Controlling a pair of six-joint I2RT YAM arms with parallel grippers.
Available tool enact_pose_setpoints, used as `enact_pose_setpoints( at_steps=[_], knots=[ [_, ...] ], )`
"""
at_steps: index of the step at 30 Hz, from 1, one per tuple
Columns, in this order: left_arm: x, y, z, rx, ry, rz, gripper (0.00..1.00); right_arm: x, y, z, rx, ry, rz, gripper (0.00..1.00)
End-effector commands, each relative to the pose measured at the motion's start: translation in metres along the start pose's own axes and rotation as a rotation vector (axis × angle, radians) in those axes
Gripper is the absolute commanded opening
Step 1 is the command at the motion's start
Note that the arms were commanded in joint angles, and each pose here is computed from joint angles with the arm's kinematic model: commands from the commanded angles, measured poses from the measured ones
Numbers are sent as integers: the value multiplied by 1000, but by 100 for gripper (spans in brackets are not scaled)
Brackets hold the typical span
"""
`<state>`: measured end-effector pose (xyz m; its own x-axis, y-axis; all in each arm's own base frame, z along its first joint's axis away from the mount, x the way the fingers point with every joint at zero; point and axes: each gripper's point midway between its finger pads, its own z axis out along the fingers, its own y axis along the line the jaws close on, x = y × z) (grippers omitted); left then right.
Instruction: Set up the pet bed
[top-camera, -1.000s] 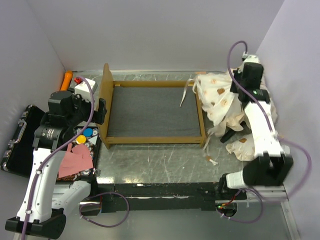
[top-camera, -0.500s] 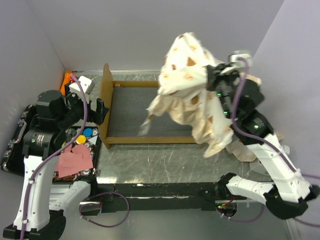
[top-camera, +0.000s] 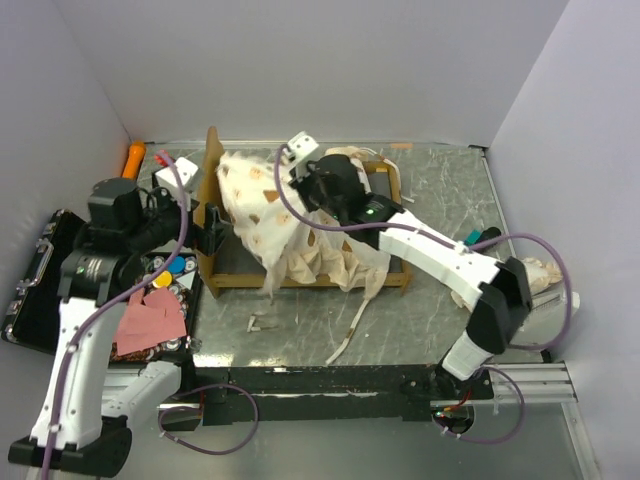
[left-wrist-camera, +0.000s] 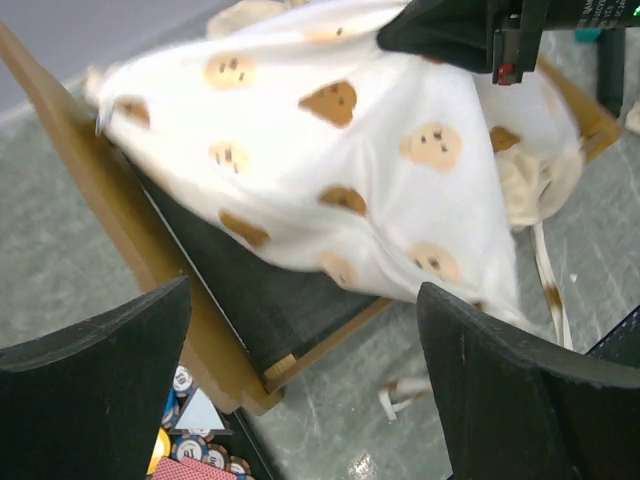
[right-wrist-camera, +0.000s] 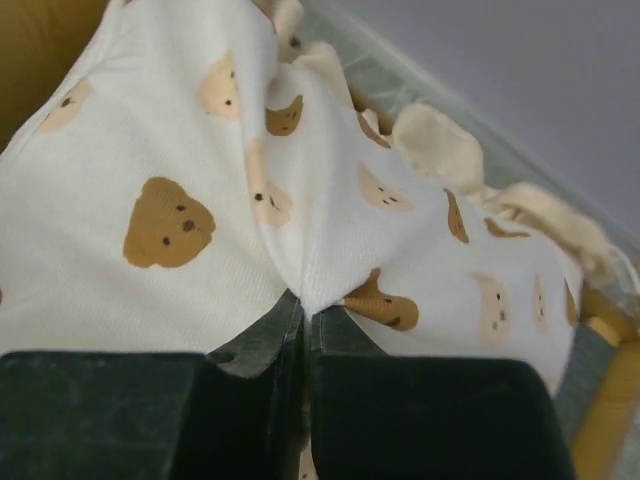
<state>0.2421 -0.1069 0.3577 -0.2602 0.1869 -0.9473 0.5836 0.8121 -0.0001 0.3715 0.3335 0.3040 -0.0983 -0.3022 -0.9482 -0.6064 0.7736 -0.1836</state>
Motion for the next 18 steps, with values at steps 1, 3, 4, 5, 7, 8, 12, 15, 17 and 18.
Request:
enact_pose_setpoints(
  at_steps=[1, 3, 4, 5, 7, 8, 12, 15, 17, 18],
  knots=[
    [22, 4, 25, 40, 44, 21, 97, -30, 19, 2, -97, -42, 45, 31],
    [34, 8, 37, 48, 67, 33, 96, -13, 21, 3, -84, 13, 81, 74],
    [40, 10, 43, 53, 88, 31, 97, -8, 18, 0, -64, 35, 97, 85],
    [46, 12, 47, 57, 110, 27, 98, -5, 9, -5, -27, 52, 106, 93],
    [58, 11, 57, 83, 164, 14, 99, -2, -10, -22, 46, 75, 106, 99],
    [61, 8, 61, 101, 182, 14, 99, -1, -23, -31, 82, 77, 110, 99],
    [80, -10, 70, 181, 240, 45, 99, 36, -64, -68, 106, 155, 176, 99],
    [98, -25, 72, 229, 270, 106, 99, 94, -71, -89, 86, 287, 188, 99],
    [112, -29, 76, 229, 300, 144, 99, 128, -70, -98, 101, 368, 186, 99],
    [120, -29, 79, 223, 319, 160, 99, 138, -68, -101, 91, 384, 188, 99]
  ],
)
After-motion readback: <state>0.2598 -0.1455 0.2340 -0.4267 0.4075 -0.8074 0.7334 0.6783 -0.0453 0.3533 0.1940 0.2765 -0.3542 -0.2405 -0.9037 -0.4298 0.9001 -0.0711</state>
